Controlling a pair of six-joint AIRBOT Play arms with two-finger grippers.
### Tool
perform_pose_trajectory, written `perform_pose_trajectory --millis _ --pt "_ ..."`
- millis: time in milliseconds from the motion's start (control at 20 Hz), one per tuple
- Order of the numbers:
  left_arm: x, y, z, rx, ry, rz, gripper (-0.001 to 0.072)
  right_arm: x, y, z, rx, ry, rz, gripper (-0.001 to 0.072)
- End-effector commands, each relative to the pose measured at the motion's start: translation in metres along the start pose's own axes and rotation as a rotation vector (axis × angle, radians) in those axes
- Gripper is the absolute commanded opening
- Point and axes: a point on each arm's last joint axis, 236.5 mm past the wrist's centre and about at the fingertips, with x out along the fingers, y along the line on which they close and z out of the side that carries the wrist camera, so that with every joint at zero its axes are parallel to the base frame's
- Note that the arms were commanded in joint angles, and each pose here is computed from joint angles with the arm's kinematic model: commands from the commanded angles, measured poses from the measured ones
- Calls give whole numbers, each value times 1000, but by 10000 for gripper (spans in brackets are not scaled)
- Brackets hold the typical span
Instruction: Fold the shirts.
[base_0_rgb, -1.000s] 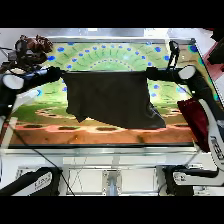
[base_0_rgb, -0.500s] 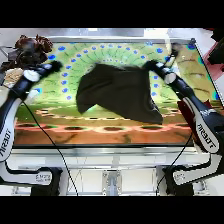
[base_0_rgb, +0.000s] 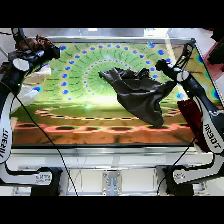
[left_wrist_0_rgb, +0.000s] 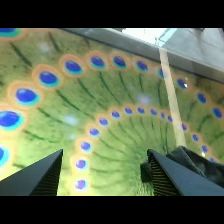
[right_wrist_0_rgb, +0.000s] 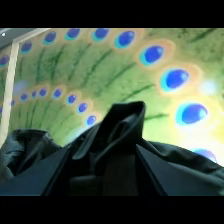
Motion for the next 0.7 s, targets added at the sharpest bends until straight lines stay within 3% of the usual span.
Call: perform_pose_trajectory --millis 0,250,550,650 --pt "-5 -16 -18 -3 92 -57 607 -15 -4 -60 -3 287 34 477" --pt "-13 -33 -53 -3 244 -129 608 -26 -27 -80 -48 383 -59 475" --pt "-16 -44 -73 49 315 -175 608 -121 -113 -91 -249 640 -408 475" --pt "-9 -62 -89 134 341 -217 607 -151 -115 -117 -250 765 -388 475"
